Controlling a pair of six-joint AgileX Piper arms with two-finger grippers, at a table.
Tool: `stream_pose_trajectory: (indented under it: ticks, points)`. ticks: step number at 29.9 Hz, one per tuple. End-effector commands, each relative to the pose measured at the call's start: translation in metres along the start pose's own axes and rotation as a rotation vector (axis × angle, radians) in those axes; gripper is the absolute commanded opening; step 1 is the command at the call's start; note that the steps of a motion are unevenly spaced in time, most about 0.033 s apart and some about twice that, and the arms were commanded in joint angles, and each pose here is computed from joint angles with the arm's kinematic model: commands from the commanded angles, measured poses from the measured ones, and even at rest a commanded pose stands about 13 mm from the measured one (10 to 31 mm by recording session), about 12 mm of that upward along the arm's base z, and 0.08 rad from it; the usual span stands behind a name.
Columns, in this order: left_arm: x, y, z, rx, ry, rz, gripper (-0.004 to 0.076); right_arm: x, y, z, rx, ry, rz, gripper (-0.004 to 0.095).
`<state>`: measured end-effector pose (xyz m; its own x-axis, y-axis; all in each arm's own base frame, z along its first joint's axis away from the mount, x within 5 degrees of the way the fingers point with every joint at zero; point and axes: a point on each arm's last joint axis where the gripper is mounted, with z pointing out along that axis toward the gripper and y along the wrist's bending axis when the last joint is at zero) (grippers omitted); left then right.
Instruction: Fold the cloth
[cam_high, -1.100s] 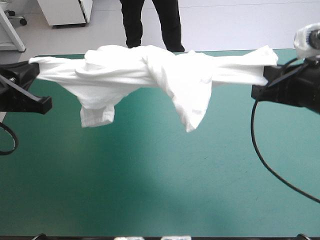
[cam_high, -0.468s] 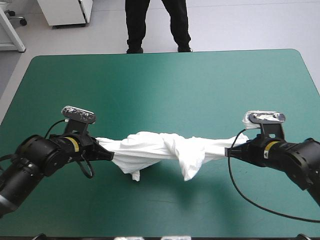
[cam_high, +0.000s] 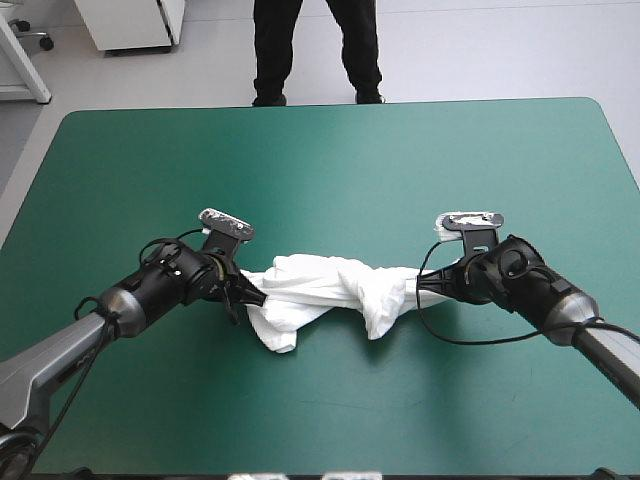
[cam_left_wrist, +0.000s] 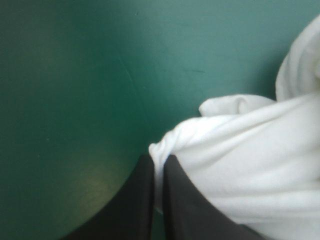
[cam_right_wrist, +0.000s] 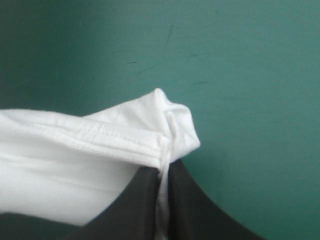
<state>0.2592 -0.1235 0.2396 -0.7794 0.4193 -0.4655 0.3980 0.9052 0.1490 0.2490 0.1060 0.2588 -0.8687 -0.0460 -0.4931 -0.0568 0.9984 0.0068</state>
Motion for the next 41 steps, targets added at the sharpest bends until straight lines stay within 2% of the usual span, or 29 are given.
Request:
stream_pose_trajectory:
  ticks: [1, 5, 7, 9, 13, 15, 16, 20, 23, 27, 32, 37, 41]
  points:
    - [-0.02, 0.002, -0.007, -0.006, -0.106, 0.003, -0.0009, -0.016, -0.001, -0.002, 0.008, -0.104, 0.012, -0.0017]
    - [-0.026, 0.0, 0.0, 0.004, -0.127, 0.006, -0.0008, -0.019, 0.001, 0.003, 0.019, -0.095, -0.007, -0.0006]
    - [-0.026, 0.0, 0.002, 0.004, -0.121, 0.007, 0.0025, -0.021, 0.001, 0.002, 0.021, -0.098, -0.039, 0.0045]
    - [-0.026, -0.001, 0.002, 0.007, -0.117, 0.004, 0.0115, -0.024, 0.001, 0.0, 0.026, -0.1, -0.058, 0.0173]
    - [-0.031, 0.003, -0.006, -0.017, -0.072, -0.002, 0.0398, -0.036, 0.002, -0.012, 0.035, -0.117, -0.045, 0.0483]
    - [-0.038, 0.008, -0.018, -0.049, -0.052, -0.001, 0.0499, -0.044, 0.002, -0.023, 0.043, -0.13, -0.033, 0.0542]
    - [-0.043, 0.012, -0.027, -0.073, -0.057, 0.004, 0.0519, -0.048, 0.001, -0.029, 0.052, -0.141, -0.031, 0.0537]
    - [-0.06, 0.025, -0.067, -0.15, -0.117, 0.007, 0.0504, -0.06, -0.003, -0.057, 0.076, -0.173, -0.045, 0.052]
    - [-0.061, 0.032, -0.098, -0.158, -0.122, -0.039, 0.0482, -0.061, -0.006, -0.086, 0.047, -0.158, -0.051, 0.0471]
    - [-0.047, 0.036, -0.135, -0.135, -0.081, -0.094, 0.0465, -0.052, -0.013, -0.125, 0.004, -0.155, -0.014, 0.0427]
    - [-0.03, 0.039, -0.172, -0.097, -0.157, -0.099, 0.0454, -0.038, -0.024, -0.159, -0.037, -0.212, 0.015, 0.0422]
    - [-0.031, 0.037, -0.17, -0.078, -0.15, -0.097, 0.0454, -0.034, -0.027, -0.166, -0.039, -0.224, 0.027, 0.0422]
    - [-0.042, 0.026, -0.148, 0.001, -0.11, -0.069, 0.0455, -0.035, -0.025, -0.162, -0.044, -0.207, 0.034, 0.0422]
